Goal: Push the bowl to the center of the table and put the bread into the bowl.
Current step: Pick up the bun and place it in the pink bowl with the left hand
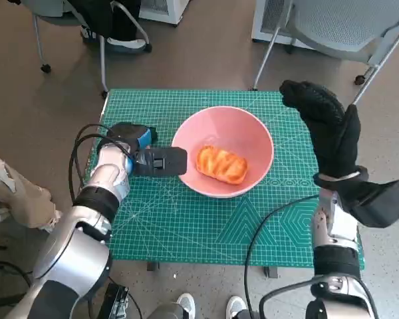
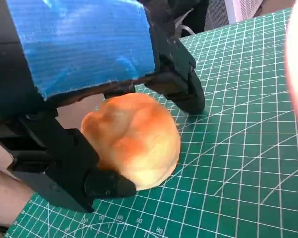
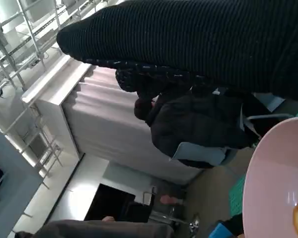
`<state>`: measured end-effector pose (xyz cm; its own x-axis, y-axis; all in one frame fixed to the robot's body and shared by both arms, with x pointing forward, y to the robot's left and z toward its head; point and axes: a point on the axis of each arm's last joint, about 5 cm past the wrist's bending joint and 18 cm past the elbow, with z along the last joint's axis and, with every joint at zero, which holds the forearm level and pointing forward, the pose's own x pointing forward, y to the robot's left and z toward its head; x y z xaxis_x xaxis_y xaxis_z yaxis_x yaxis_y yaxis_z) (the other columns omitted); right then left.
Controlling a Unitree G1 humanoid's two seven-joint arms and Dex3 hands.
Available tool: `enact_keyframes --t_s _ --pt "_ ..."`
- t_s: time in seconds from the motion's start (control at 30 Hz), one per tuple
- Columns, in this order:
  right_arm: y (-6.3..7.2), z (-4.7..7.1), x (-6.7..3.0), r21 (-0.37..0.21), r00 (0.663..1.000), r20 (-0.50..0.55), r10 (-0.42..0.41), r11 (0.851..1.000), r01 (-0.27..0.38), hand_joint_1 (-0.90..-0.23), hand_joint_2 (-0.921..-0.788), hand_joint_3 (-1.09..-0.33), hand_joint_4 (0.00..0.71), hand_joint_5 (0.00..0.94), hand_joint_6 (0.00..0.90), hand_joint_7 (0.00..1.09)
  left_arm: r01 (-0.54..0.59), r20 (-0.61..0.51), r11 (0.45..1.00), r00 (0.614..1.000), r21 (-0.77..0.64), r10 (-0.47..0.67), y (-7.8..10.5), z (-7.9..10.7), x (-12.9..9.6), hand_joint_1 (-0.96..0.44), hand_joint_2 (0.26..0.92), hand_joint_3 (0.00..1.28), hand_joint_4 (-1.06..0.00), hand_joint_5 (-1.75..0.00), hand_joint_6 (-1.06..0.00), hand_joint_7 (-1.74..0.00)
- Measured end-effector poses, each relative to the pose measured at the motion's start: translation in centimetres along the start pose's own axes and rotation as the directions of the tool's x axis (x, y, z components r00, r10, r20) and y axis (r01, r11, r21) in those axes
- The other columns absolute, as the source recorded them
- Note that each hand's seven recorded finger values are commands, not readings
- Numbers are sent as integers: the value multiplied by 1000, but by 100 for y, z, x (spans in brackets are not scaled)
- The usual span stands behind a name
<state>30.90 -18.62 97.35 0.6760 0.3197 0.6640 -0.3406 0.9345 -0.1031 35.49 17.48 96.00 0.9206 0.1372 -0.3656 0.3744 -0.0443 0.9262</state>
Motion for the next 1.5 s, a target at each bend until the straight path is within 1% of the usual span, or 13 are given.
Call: enact_keyframes --t_s 0.37,0.57,0.6,0.73,0.8,0.83,0.87,0.9,0.97,1.1,1.27,1.5 --pt "36 -26 4 14 1000 -7 0 1000 0 -680 -921 -816 176 0 -1 521 2 6 999 1000 -36 -2 31 -64 1 3 766 328 -717 -1325 -687 -967" --pt "48 -41 6 17 1000 -9 -1 1000 1 -672 -921 -817 176 0 -1 521 6 22 998 1000 -67 -5 83 -93 -3 1 761 350 -668 -1369 -700 -975" --pt "49 -45 6 19 1000 -11 -2 1000 2 -670 -921 -818 176 0 -1 521 0 29 997 1000 -76 2 105 -96 -6 1 738 399 -639 -1408 -708 -978" --pt "61 -53 15 22 1000 -8 -2 1000 2 -667 -921 -819 176 0 -1 521 -44 59 993 997 -111 51 219 -112 -23 2 708 469 -588 -1481 -726 -966" --pt "70 -55 25 24 1000 -4 -1 1000 1 -666 -921 -819 176 0 0 521 -85 78 988 992 -128 96 315 -121 -45 2 707 471 -594 -1481 -723 -960" --pt "74 -56 29 25 1000 -3 -1 1000 1 -666 -921 -819 176 0 -1 521 -105 90 985 989 -137 118 364 -123 -59 1 724 456 -590 -1480 -693 -989" --pt "79 -57 33 26 1000 -1 -1 1000 1 -666 -921 -819 176 0 0 522 -124 102 982 985 -146 139 410 -125 -75 1 725 440 -619 -1447 -696 -984" --pt "83 -58 36 27 1000 1 -1 1000 1 -666 -921 -818 177 0 0 522 -146 114 977 980 -156 165 461 -125 -95 1 745 419 -614 -1444 -664 -1016" --pt "89 -56 44 27 1000 6 -1 1000 0 -666 -921 -818 177 1 0 522 -193 136 966 966 -175 218 560 -125 -141 1 762 347 -689 -1341 -683 -994" --pt "95 -48 66 26 1000 16 1 1000 -1 -667 -921 -817 177 1 0 522 -275 171 937 934 -215 313 702 -119 -247 1 781 283 -743 -1262 -696 -982" --pt "99 -35 100 24 1000 31 3 1000 -4 -670 -921 -815 177 1 0 523 -339 209 904 894 -259 396 773 -114 -390 1 778 272 -757 -1243 -718 -959" --pt "109 -66 85 33 1000 16 0 999 -1 -681 -921 -812 178 1 1 523 -401 266 863 834 -307 483 832 -122 -636 1 765 280 -768 -1227 -744 -939"
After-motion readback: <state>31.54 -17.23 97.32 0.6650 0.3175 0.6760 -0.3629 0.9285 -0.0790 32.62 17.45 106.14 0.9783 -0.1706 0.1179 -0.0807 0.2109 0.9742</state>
